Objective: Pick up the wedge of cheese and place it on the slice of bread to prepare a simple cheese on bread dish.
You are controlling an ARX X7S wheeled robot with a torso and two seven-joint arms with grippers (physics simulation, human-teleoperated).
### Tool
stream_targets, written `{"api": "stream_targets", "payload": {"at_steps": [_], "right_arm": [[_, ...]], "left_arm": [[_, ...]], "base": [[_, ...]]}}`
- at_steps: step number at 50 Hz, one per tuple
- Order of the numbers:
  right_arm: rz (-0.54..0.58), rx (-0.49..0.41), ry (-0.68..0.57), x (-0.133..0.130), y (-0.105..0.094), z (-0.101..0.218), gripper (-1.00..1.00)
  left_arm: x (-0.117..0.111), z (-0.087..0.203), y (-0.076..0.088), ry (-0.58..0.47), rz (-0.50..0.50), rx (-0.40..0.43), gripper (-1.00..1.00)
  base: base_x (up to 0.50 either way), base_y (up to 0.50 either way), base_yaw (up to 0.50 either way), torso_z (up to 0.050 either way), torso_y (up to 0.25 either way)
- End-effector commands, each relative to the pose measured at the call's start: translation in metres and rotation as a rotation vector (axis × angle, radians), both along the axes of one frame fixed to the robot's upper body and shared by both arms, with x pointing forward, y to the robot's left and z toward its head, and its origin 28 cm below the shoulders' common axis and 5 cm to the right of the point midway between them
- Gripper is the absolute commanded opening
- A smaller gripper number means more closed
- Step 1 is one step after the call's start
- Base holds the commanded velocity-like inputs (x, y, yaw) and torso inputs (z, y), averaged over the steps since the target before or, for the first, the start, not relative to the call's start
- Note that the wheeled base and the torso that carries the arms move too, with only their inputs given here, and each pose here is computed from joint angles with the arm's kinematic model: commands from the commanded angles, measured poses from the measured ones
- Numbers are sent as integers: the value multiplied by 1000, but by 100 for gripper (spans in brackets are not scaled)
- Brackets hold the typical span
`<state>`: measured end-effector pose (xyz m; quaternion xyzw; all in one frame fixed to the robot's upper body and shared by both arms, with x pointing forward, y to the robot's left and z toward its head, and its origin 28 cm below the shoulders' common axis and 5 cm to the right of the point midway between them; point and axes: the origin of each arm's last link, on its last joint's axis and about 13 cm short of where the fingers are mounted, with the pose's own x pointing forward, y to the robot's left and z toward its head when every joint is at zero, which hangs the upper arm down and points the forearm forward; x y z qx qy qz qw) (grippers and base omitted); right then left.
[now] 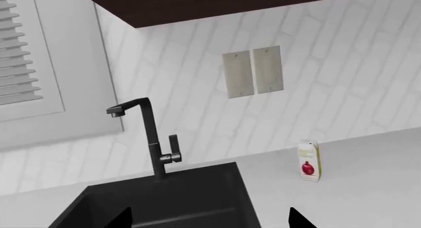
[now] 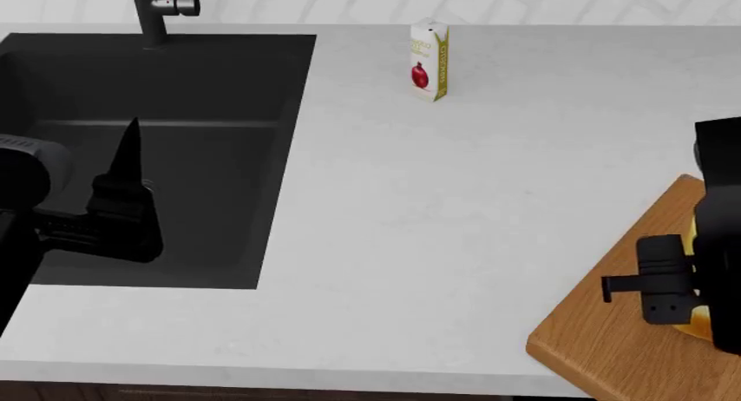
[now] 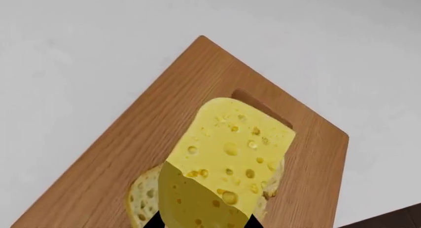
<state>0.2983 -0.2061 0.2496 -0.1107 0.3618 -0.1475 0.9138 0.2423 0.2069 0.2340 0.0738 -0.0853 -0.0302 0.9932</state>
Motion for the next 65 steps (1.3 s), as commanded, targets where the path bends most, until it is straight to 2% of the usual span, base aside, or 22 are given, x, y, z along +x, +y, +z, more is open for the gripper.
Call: {"api": "stream_targets", "payload": {"at_steps": [1, 20, 33, 42, 43, 45, 47, 55, 65], "right_arm": [[10, -6, 7, 2, -1, -8, -100], [1, -11, 31, 7, -3, -24, -100], [2, -52, 52, 5, -5, -31, -100], [7, -35, 70, 3, -4, -37, -100], [8, -36, 80, 3, -4, -38, 100], [46, -15, 126, 0, -3, -36, 100], [17, -35, 79, 0, -3, -33, 100], [28, -58, 58, -6, -2, -22, 100], [43, -89, -79, -21, 2, 32, 100]], "left_arm": [[0, 0, 0, 3, 1, 0, 100], [1, -1, 0, 6, -7, -2, 100], [1, -1, 0, 9, -3, 1, 100], [1, -1, 0, 14, -2, 3, 100], [1, -1, 0, 15, -1, 2, 100], [1, -1, 0, 17, -1, 2, 100], [2, -1, 0, 19, -2, 3, 100], [2, -1, 0, 13, -8, -2, 100], [3, -1, 0, 6, -13, -4, 100]], "base": [[0, 0, 0, 0, 0], [0, 0, 0, 0, 1], [0, 0, 0, 0, 0], [0, 0, 0, 0, 0], [0, -3, 0, 0, 0], [0, 0, 0, 0, 0], [0, 0, 0, 0, 0], [0, 0, 0, 0, 0], [0, 0, 0, 0, 0]]}}
